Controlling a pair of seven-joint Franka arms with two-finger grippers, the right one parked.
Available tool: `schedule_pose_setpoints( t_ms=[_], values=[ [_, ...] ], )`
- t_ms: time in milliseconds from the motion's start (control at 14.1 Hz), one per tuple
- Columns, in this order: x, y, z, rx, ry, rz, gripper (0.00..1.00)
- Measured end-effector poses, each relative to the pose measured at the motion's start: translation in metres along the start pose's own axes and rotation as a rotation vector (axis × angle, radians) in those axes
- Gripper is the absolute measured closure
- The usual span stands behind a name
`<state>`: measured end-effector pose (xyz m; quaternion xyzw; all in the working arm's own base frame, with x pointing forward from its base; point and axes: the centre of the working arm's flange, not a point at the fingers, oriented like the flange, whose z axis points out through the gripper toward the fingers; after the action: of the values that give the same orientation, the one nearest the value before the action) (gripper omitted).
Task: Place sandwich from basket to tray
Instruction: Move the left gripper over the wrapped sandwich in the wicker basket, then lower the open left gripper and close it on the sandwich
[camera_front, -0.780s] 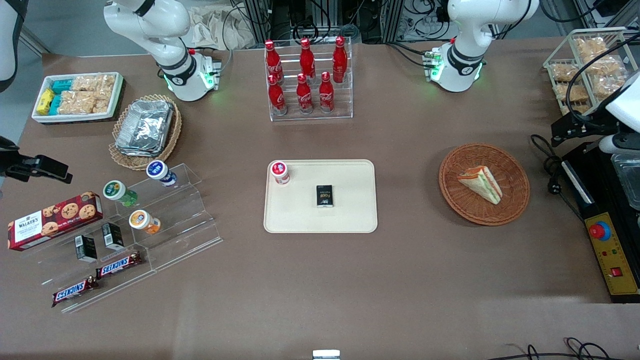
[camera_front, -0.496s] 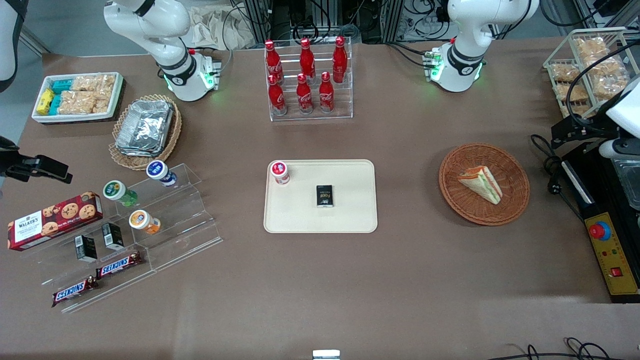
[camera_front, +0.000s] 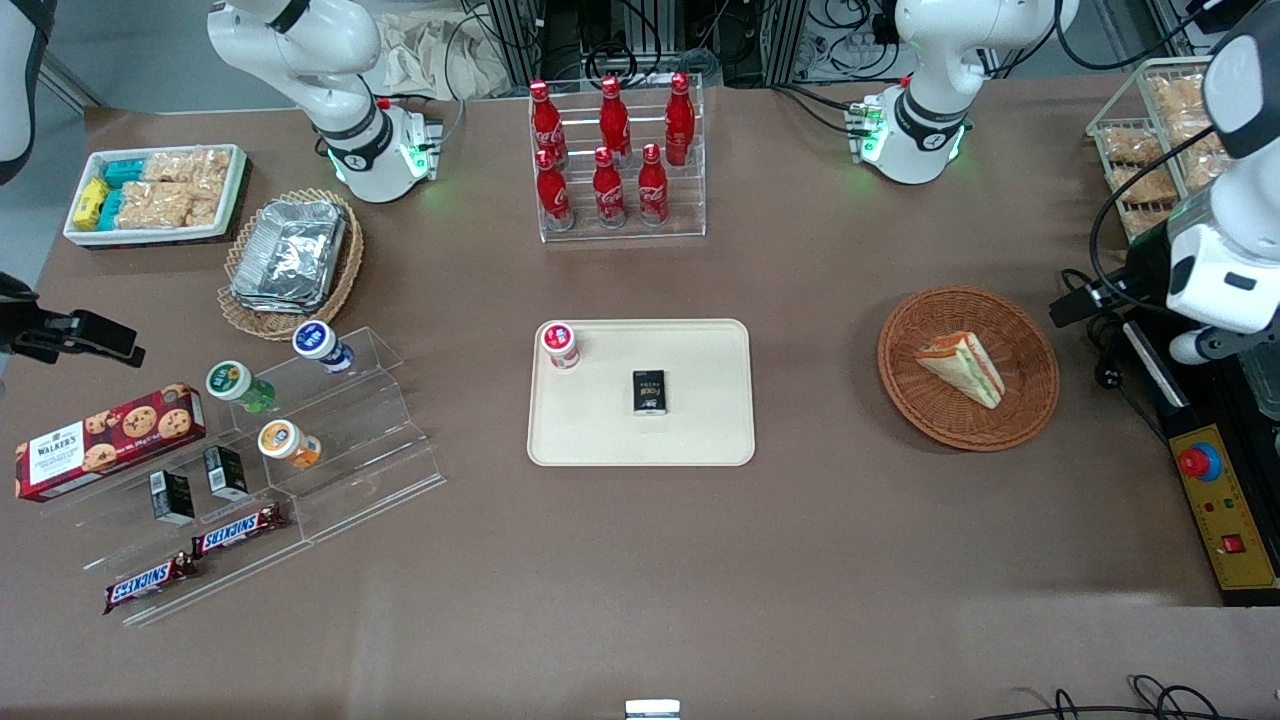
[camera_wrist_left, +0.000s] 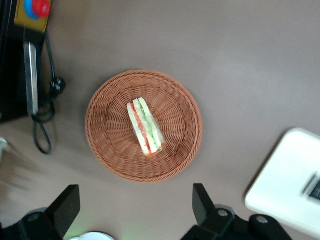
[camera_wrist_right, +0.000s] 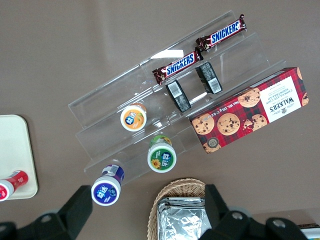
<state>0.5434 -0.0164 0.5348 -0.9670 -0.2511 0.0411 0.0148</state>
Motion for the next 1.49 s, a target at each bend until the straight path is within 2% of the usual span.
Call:
schedule_pose_setpoints(
  t_ms=[213,426,851,1489],
  values=[
    [-0.012,-0.002,0.057,-0.024,0.03,-0.273,0.0],
    [-0.025,-0.002,0.113,-0.034,0.038,-0.392,0.0],
    [-0.025,-0.003,0.18,-0.089,0.085,-0.495,0.0],
    [-0.025,-0.006,0.269,-0.079,0.073,-0.514,0.0]
  ],
)
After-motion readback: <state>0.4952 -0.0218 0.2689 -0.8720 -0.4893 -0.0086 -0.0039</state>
